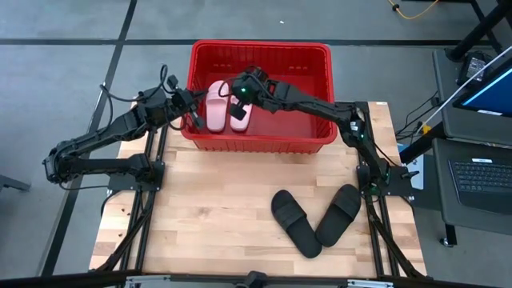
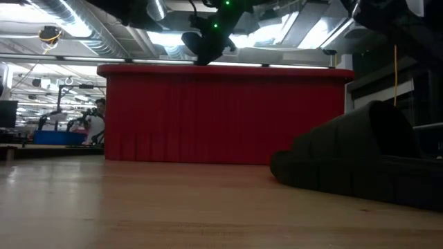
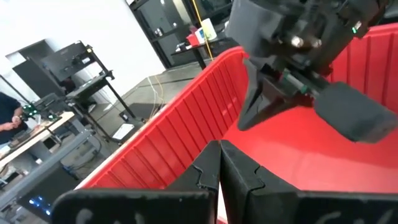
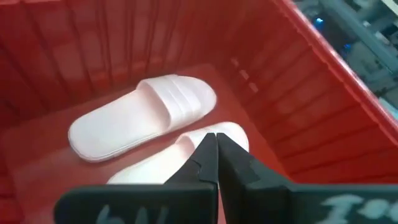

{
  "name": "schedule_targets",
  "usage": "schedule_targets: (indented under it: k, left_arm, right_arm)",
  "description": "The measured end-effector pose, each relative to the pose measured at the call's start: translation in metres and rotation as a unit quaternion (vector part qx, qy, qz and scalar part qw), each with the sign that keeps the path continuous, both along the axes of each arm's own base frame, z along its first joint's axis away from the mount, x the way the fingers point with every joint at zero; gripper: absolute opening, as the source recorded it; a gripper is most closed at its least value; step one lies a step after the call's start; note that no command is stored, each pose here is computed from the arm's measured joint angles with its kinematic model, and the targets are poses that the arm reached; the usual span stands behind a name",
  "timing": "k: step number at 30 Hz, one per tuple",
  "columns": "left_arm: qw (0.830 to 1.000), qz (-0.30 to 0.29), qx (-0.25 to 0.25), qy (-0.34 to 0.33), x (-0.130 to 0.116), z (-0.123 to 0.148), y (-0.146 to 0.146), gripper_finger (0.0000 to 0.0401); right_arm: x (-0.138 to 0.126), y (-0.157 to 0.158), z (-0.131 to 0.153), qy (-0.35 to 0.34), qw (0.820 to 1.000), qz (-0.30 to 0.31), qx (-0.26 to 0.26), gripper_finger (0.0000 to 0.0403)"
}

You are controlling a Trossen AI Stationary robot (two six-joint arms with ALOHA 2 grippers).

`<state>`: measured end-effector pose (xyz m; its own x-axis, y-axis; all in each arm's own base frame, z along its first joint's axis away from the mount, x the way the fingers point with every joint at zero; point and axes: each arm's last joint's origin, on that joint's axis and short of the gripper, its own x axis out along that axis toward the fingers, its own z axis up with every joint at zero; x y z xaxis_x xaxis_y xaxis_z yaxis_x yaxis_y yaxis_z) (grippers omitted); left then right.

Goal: Pick and place slides into bin
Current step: Put the left black slide into the red bin

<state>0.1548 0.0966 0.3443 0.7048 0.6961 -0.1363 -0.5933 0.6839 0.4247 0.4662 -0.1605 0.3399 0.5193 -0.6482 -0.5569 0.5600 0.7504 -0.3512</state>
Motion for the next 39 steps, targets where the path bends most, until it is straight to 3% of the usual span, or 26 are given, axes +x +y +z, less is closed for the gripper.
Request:
schedule_targets:
  k: [10,24,29,35,39]
  left_arm:
    - [0.999,-0.050,-0.007,-0.003,0.002,0.000,-0.002,0.0003]
    - [0.999,-0.051,0.002,-0.018,-0.005,0.005,-0.006,0.0002]
    - [0.998,-0.051,0.007,-0.027,-0.010,0.008,-0.009,0.0002]
    - [0.998,-0.050,0.004,-0.035,-0.012,0.010,-0.010,0.0003]
    - [0.998,-0.060,0.003,-0.036,-0.011,0.010,-0.010,0.0001]
  right_arm:
    - [-0.001,0.000,-0.003,-0.009,1.000,-0.017,0.013,0.0001]
    - [-0.002,0.005,0.005,-0.044,0.998,-0.022,0.029,0.0000]
    - [-0.002,0.021,-0.011,-0.031,0.998,-0.024,0.048,0.0000]
    - [-0.033,0.036,-0.018,-0.063,0.996,-0.029,0.058,0.0000]
    - [-0.075,0.048,0.007,-0.164,0.986,-0.004,0.042,0.0000]
